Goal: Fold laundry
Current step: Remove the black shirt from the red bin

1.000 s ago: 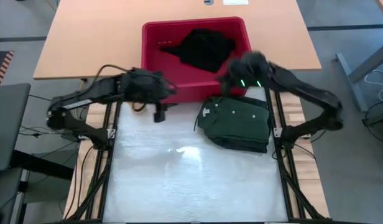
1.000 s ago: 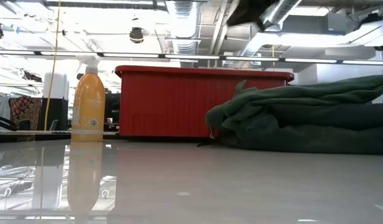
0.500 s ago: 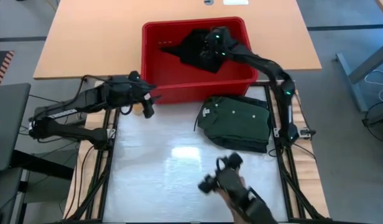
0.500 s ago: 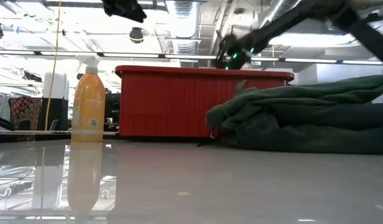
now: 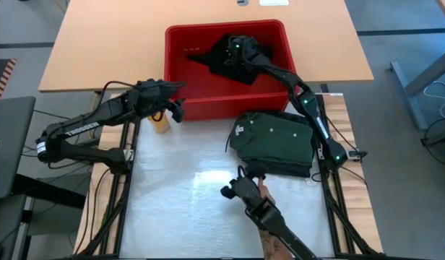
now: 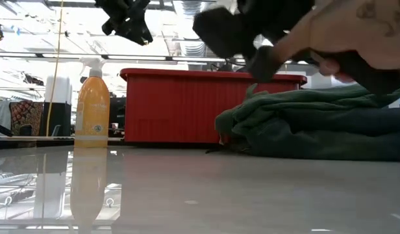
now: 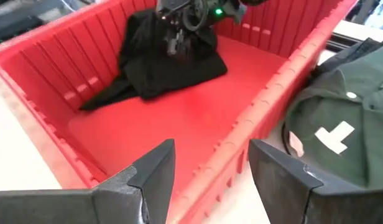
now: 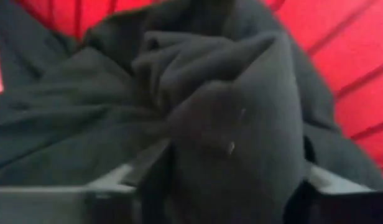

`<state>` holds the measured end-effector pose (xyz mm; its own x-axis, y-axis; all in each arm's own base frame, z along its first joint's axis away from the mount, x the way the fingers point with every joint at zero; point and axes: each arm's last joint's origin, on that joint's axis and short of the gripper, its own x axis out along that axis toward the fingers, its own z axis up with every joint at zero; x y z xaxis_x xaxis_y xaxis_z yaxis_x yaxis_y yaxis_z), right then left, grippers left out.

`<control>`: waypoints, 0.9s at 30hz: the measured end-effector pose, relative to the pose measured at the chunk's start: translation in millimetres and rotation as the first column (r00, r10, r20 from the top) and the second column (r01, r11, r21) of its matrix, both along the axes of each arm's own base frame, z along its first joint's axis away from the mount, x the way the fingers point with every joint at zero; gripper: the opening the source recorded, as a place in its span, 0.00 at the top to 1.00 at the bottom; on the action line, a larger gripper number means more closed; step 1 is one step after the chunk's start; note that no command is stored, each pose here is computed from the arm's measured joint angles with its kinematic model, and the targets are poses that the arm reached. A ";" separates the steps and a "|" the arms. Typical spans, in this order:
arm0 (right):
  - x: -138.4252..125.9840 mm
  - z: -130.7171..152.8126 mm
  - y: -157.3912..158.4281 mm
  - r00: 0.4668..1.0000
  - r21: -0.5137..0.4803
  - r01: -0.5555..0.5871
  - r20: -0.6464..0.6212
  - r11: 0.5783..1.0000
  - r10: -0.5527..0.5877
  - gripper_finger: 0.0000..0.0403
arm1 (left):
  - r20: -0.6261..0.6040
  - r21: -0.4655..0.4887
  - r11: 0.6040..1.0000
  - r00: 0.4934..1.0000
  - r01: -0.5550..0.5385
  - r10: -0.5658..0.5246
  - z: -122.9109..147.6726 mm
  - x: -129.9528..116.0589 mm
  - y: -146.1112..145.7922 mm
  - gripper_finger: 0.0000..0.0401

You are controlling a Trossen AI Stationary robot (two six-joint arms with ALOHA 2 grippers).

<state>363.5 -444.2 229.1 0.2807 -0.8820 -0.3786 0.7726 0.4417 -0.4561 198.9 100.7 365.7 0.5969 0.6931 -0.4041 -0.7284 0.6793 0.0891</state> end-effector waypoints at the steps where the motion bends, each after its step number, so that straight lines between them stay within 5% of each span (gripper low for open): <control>1: 2.4 0.0 0.9 1.000 -0.008 -0.015 0.002 1.000 0.015 0.47 | 0.004 -0.005 1.000 1.000 -0.005 0.005 -0.1 -0.3 0.6 0.52; 5: 5.7 25.8 9.9 0.984 -0.030 -0.166 0.063 0.986 0.168 0.90 | 0.017 -0.018 1.000 1.000 -0.014 0.014 -0.2 -0.6 0.8 0.52; 10: -0.3 106.6 39.8 0.923 -0.156 -0.290 0.213 0.944 0.319 0.90 | 0.002 -0.021 1.000 1.000 -0.010 0.010 -1.2 -1.0 0.4 0.52; 13: -9.7 170.8 76.6 0.842 -0.264 -0.401 0.270 0.877 0.467 0.91 | -0.006 -0.035 0.999 1.000 0.020 -0.021 -2.3 -0.7 -0.6 0.52; 20: -62.8 308.0 197.0 0.471 -0.453 -0.622 0.436 0.639 0.767 0.92 | -0.035 -0.050 0.980 0.980 0.192 -0.194 -3.5 1.5 -4.4 0.52; 23: -91.2 343.0 248.0 0.293 -0.458 -0.711 0.496 0.533 0.817 0.90 | -0.033 -0.063 0.954 0.954 0.294 -0.296 -3.8 4.0 -8.9 0.52; 27: -127.5 373.0 312.8 0.051 -0.458 -0.827 0.515 0.325 0.856 0.90 | -0.033 -0.054 0.894 0.894 0.444 -0.446 -2.0 6.8 -20.3 0.52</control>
